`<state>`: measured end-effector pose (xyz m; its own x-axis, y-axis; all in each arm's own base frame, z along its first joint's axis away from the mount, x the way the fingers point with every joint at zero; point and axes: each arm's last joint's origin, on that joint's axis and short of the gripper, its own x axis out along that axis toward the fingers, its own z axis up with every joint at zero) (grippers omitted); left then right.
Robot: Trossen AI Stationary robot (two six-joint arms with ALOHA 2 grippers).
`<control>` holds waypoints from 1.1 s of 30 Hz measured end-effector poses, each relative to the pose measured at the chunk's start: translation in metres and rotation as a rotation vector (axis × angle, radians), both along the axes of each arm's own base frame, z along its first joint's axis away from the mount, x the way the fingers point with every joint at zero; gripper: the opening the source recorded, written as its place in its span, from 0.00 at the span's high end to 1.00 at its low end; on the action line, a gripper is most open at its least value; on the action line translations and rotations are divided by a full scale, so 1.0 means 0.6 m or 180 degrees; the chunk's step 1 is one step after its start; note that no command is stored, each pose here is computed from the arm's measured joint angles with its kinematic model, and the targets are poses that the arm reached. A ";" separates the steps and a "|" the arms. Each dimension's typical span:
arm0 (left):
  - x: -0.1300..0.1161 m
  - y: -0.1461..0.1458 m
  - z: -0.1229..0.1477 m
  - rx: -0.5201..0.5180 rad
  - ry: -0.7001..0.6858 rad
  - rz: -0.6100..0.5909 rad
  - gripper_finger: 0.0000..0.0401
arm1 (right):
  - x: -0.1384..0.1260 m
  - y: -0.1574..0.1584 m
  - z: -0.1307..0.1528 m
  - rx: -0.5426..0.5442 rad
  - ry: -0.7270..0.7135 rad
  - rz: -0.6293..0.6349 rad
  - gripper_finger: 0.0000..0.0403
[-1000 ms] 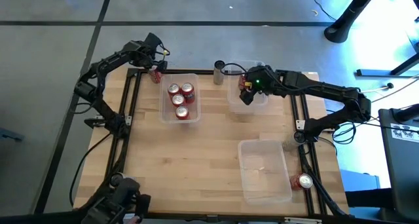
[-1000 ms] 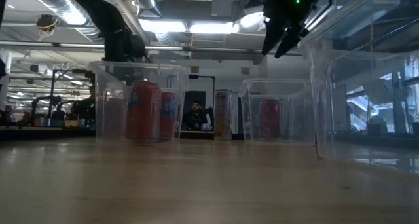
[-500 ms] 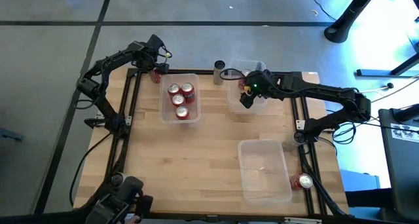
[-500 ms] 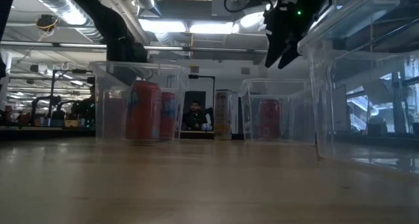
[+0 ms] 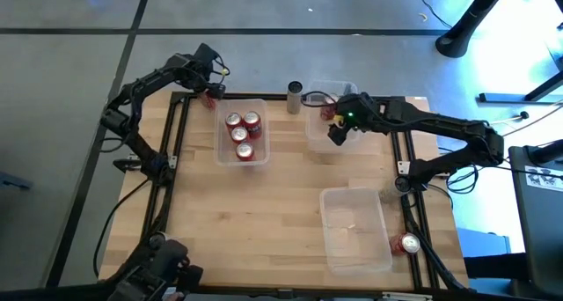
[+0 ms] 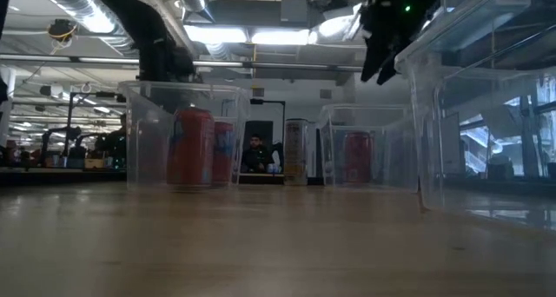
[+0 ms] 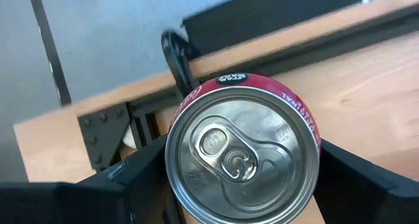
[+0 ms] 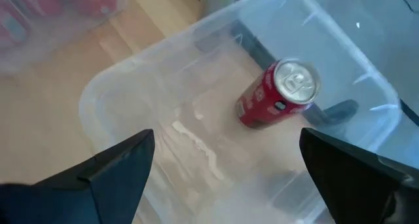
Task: Sort soda cans
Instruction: Put the red-white soda can into the top right transparent bin
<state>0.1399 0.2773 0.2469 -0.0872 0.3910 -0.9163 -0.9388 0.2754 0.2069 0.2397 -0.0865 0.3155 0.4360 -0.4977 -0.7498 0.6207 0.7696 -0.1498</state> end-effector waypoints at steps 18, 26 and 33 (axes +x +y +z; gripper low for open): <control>0.035 -0.096 0.211 0.1128 -0.0640 -0.0750 0.28 | -0.083 0.026 0.040 0.0135 -0.0079 -0.0247 0.06; 0.099 -0.143 0.241 0.1182 -0.1447 -0.1536 0.27 | -0.107 0.033 0.058 0.0088 -0.0304 -0.0311 0.06; 0.173 -0.181 0.252 0.1333 -0.2018 -0.2161 0.27 | -0.136 0.043 0.047 -0.0096 -0.0907 -0.0169 0.06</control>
<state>0.2436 0.1684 0.3978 0.7263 0.4772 -0.4948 -0.5815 0.8103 -0.0721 0.1583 -0.0606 0.3439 0.5999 -0.5456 -0.5852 0.6803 0.7328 0.0142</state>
